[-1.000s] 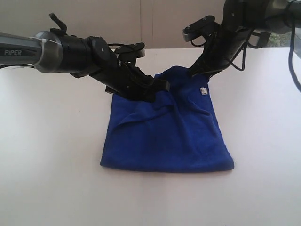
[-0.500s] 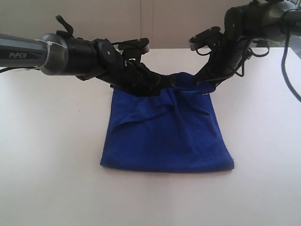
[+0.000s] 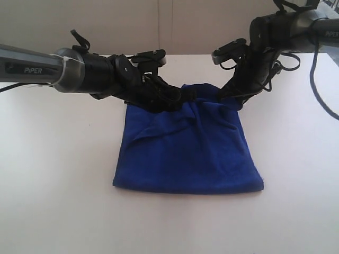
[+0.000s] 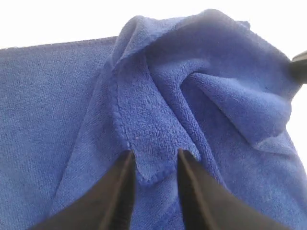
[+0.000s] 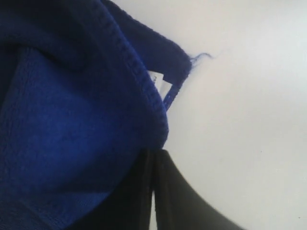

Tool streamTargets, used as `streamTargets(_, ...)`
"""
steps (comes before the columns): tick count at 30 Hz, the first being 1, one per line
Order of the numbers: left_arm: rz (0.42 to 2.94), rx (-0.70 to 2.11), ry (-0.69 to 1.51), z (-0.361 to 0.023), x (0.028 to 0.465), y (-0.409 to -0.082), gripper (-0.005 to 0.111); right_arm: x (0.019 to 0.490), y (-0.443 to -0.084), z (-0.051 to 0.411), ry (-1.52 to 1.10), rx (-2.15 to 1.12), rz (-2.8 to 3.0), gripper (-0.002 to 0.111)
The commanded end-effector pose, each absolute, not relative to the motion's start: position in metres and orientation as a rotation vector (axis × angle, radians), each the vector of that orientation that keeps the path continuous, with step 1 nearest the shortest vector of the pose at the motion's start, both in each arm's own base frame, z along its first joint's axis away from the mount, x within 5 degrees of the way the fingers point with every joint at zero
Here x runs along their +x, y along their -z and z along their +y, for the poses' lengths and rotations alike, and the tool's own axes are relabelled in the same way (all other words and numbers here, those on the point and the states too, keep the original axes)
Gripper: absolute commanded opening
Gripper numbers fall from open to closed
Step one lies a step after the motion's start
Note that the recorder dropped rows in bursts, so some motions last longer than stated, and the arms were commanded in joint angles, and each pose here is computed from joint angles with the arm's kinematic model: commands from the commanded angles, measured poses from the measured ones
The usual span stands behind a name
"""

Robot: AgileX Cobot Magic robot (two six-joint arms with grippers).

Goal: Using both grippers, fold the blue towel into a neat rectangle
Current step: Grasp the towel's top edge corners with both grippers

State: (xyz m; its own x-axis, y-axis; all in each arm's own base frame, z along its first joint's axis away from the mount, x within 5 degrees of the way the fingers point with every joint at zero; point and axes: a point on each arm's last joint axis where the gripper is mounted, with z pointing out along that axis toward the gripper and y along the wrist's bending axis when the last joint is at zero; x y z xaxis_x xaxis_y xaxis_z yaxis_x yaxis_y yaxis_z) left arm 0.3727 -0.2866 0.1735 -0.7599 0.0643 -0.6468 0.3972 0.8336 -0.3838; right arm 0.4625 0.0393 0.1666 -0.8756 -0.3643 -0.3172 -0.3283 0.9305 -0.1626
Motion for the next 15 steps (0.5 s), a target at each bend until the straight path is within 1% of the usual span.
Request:
streamTargets(1,2.384,0.250,0.716,-0.290,0.374,-0.171,0.043,0.463,-0.166,0.035,0.153,-0.490,2.749,0.000)
streamTargets(4,2.421,0.257,0.739,-0.296,0.378,-0.164,0.043,0.463,-0.165,0.035,0.150,-0.489,2.751,0.000)
streamTargets(15,2.464,0.214,0.733,-0.296,0.382,-0.145,0.043,0.464,-0.165,0.035,0.147,-0.487,2.748,0.000)
